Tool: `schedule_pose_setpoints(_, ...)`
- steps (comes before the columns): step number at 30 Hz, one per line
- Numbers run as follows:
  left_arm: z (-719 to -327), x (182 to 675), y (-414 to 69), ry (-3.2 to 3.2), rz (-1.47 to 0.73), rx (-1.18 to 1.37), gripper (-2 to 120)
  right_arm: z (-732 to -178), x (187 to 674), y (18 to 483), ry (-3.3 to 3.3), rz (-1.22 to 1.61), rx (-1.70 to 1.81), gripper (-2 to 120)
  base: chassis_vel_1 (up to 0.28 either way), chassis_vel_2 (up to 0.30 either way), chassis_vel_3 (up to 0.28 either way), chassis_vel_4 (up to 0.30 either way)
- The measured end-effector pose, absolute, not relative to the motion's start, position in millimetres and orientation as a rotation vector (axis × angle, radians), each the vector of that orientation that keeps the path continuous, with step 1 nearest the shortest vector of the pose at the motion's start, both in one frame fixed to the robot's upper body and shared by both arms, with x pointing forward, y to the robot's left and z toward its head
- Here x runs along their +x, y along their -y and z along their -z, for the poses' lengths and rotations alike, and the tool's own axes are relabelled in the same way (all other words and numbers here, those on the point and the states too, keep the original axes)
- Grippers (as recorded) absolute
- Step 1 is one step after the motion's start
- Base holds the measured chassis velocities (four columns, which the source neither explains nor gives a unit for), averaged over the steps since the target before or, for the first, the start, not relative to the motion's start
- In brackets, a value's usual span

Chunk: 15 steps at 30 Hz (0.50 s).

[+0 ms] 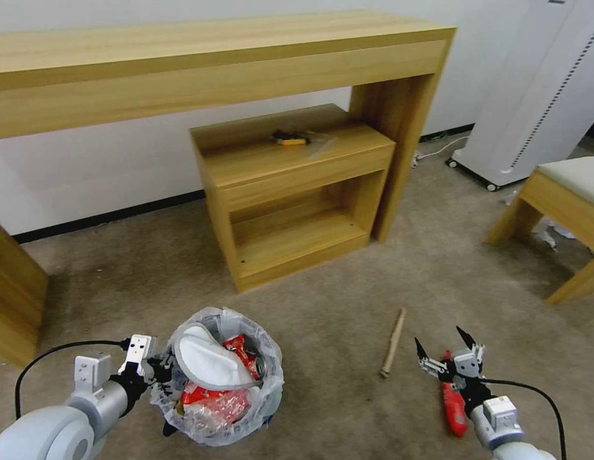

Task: Pick up the trash bin and place the garbage on the floor into it.

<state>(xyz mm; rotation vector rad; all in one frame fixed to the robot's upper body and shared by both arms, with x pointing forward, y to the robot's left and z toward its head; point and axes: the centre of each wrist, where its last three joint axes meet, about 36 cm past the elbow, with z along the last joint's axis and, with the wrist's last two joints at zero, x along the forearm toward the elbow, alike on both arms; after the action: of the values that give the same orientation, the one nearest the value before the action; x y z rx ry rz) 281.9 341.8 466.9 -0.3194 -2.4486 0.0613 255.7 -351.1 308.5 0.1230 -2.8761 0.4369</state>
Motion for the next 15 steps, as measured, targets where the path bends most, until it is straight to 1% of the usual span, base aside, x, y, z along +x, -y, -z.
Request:
schedule_pose_setpoints(1,-466.7,281.3,-341.5,2.447,-0.059,-0.321,0,-304.3,253.0,351.9,2.866,-0.42,0.11,100,-0.071,-0.12,0.134,0.075)
schedule_pose_setpoints(4,-465.5,279.8,-341.1,2.442,-0.05,-0.32,0,-292.9,244.3,354.3,2.825,-0.368,0.074,100,0.0,0.0,0.0,0.0)
schedule_pose_setpoints(6,-463.8,278.2,-341.0,2.436,-0.047,-0.322,0,-275.4,231.7,356.5,2.75,-0.317,-0.001,100,0.039,0.035,-0.061,-0.053)
schedule_pose_setpoints(8,-463.3,278.1,-341.3,2.434,-0.046,-0.321,0,-272.0,229.5,356.6,2.738,-0.31,-0.013,100,0.038,0.041,-0.086,-0.041)
schedule_pose_setpoints(10,-461.5,278.3,-342.5,2.429,-0.044,-0.323,0,-257.8,220.3,356.2,2.684,-0.245,-0.057,100,0.016,0.003,-0.072,-0.071)
schedule_pose_setpoints(15,-461.0,281.1,-342.0,2.43,-0.043,-0.331,0,-236.3,219.4,358.5,2.614,-0.086,-0.111,100,-0.026,-0.021,-0.011,-0.022)
